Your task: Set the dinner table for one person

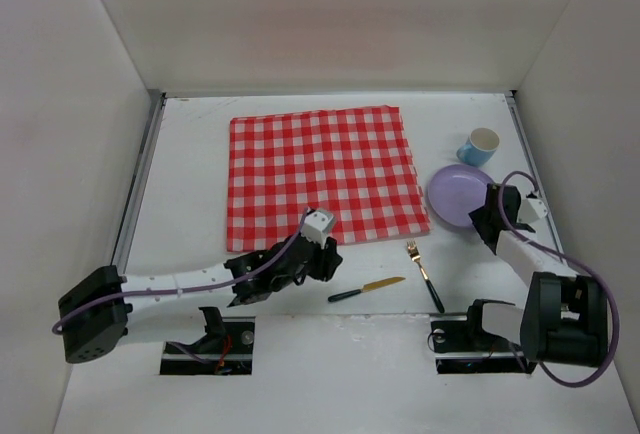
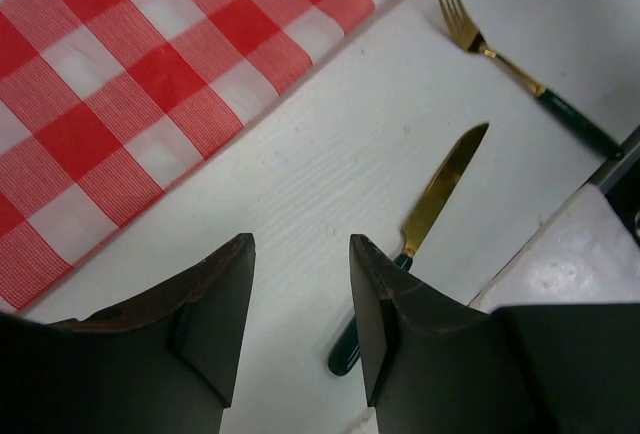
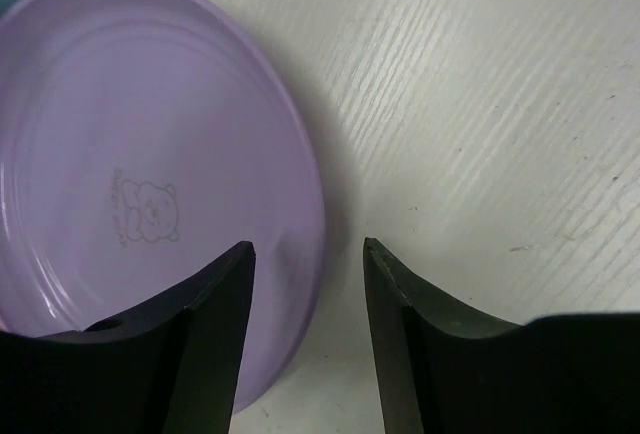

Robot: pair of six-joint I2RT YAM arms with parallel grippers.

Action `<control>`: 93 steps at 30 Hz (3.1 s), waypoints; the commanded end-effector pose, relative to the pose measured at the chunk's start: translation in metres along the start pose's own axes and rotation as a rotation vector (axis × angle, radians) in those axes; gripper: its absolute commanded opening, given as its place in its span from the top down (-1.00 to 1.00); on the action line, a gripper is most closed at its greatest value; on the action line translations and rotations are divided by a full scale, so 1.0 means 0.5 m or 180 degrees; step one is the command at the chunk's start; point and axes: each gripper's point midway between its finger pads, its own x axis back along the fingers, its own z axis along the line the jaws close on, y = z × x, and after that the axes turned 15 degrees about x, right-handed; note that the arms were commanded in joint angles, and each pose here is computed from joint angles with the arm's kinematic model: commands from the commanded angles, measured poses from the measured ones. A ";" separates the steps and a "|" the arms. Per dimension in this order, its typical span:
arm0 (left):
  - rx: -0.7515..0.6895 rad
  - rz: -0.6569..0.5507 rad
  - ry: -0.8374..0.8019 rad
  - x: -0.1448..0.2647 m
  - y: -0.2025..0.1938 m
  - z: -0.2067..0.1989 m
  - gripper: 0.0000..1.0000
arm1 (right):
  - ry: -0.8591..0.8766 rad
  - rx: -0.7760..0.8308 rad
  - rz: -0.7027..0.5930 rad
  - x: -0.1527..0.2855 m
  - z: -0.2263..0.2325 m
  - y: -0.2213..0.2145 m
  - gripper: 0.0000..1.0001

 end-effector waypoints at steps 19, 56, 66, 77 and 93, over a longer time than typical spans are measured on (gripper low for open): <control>0.1461 -0.1406 0.0551 0.072 0.201 0.196 0.08 | 0.0389 -0.0439 -0.0253 0.113 -0.001 0.041 0.94; 0.2059 -0.1749 0.1864 0.111 0.226 0.429 0.14 | 0.2455 0.1409 0.0577 0.245 0.698 -0.265 0.84; 0.1991 -0.1700 0.1903 0.100 0.234 0.432 0.14 | 0.2273 0.1463 0.0526 0.236 0.662 -0.255 -0.02; 0.1801 -0.1708 0.1576 0.056 0.277 0.378 0.37 | 0.1702 0.1137 -0.0481 0.220 0.498 0.111 0.04; 0.1410 -0.1672 0.1136 0.001 0.272 0.305 0.37 | 0.0276 0.0812 -0.0740 0.036 0.305 0.297 -0.08</control>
